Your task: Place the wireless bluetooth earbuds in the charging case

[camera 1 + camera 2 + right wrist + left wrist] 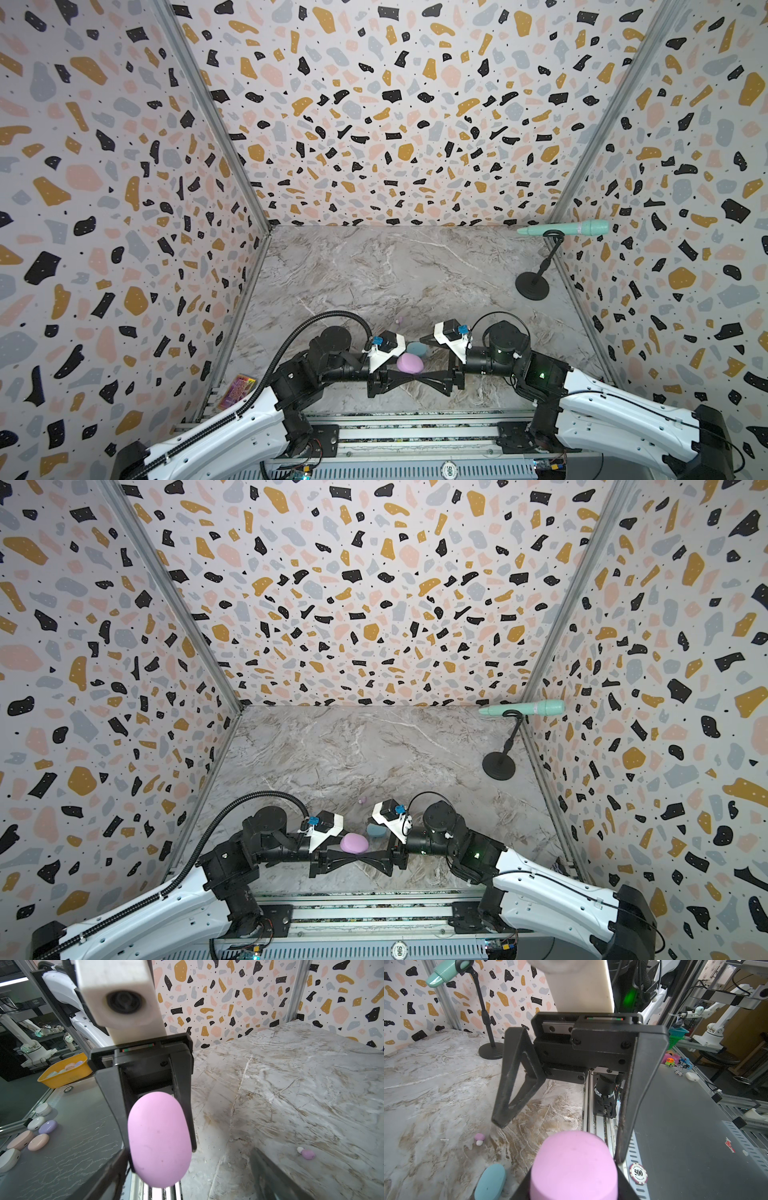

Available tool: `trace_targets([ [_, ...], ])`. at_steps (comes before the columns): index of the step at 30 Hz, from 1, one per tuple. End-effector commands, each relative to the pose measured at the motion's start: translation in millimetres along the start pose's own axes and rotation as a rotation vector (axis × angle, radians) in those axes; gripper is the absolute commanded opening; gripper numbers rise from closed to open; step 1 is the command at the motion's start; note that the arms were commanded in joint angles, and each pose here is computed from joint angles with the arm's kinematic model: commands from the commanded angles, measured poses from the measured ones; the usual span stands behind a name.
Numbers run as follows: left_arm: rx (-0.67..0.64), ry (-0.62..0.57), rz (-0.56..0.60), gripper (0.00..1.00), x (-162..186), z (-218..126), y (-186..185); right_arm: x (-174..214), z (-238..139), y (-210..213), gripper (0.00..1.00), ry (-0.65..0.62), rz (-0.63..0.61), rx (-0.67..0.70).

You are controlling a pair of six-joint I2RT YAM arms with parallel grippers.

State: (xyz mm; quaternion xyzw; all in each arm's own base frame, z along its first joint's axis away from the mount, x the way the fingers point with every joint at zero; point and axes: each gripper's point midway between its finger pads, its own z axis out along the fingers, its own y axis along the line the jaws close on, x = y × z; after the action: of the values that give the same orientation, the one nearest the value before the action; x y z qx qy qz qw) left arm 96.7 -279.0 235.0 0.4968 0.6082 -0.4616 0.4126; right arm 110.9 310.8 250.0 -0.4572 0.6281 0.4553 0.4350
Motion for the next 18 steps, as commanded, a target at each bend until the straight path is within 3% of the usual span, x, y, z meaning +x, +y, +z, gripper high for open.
trace_targets([
  [1, 0.058, -0.043, 0.023, 0.00, -9, -1, -11, -4, -2, -17, 0.91, -0.017, -0.003, 0.095],
  [18, 0.064, -0.052, 0.029, 0.00, -10, -2, -13, 2, -2, -32, 0.91, -0.003, 0.018, 0.140],
])
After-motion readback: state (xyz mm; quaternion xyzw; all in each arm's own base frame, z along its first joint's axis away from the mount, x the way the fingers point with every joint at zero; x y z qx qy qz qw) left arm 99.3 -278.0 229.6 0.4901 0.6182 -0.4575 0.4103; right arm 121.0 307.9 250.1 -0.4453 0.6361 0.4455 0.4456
